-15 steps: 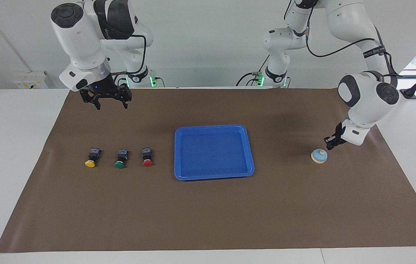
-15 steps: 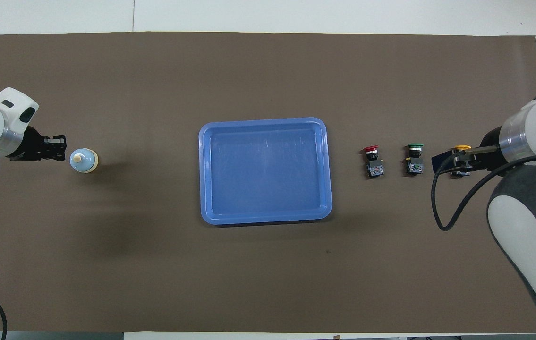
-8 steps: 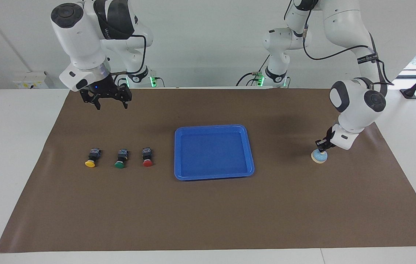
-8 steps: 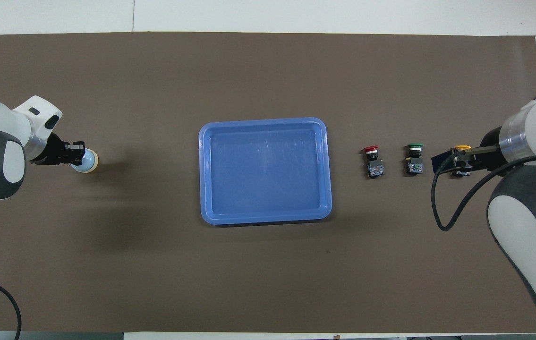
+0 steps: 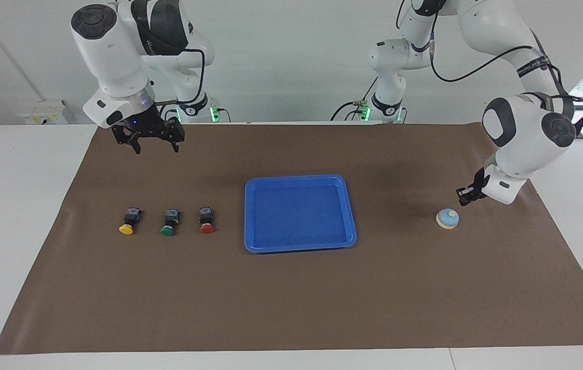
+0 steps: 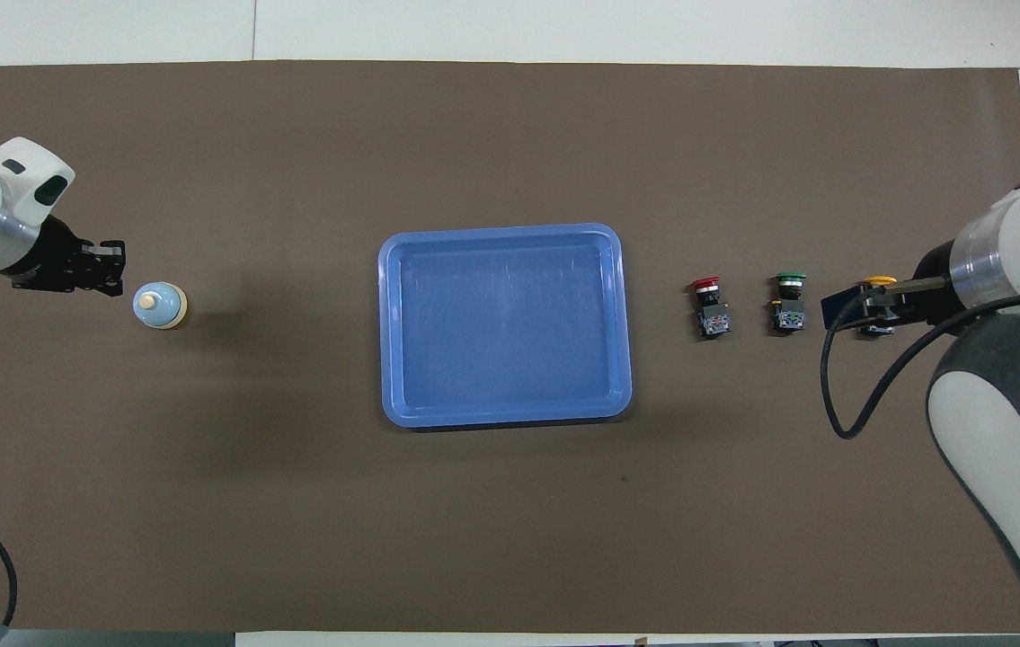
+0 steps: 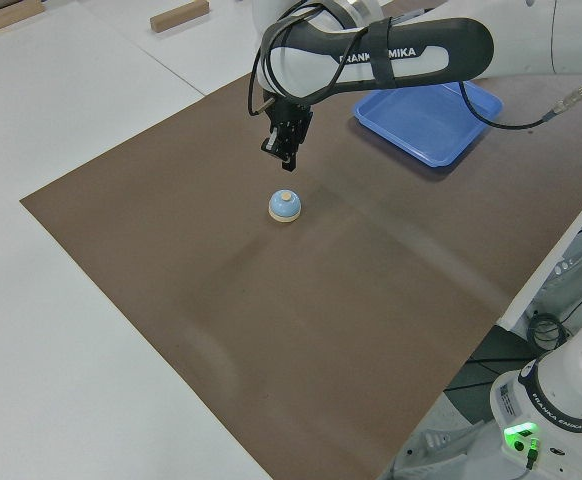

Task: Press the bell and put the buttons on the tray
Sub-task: 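Lift the left gripper off the bell and draw it back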

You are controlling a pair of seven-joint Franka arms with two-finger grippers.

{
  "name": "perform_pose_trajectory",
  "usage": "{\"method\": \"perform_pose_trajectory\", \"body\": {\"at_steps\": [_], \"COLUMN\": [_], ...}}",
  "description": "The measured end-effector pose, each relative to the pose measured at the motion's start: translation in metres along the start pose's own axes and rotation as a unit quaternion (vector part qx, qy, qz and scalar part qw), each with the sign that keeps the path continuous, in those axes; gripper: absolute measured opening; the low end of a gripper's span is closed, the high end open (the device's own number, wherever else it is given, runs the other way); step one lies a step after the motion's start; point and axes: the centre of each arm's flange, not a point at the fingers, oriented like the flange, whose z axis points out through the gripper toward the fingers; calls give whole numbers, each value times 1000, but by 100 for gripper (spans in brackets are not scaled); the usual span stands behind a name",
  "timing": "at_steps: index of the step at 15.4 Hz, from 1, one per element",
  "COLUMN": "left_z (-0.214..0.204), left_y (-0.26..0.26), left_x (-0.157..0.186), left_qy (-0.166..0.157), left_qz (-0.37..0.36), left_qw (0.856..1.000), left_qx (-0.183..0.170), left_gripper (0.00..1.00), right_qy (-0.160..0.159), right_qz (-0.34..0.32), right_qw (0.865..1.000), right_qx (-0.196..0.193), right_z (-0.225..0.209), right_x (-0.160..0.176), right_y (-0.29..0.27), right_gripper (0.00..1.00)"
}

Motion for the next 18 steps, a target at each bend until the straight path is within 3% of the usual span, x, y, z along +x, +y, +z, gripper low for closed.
{"method": "perform_pose_trajectory", "body": {"at_steps": [2,11,18], "left_z": [-14,-103,-121], "left_y": [0,-2,5], "left_x": [-6,-77,-95], "left_qy": [-3,-43,-44], "left_qz": [0,6,14], "left_qw": [1000,999,999], "left_qx": [0,1,2], "left_gripper": [7,99,100], "right_qy": [0,0,0], "right_qz": [0,0,0], "right_qw": [1000,1000,1000], "right_qx": [0,0,0], "right_z": [0,0,0], "right_x": [0,0,0], "right_y": [0,0,0], "right_gripper": [100,100,100]}}
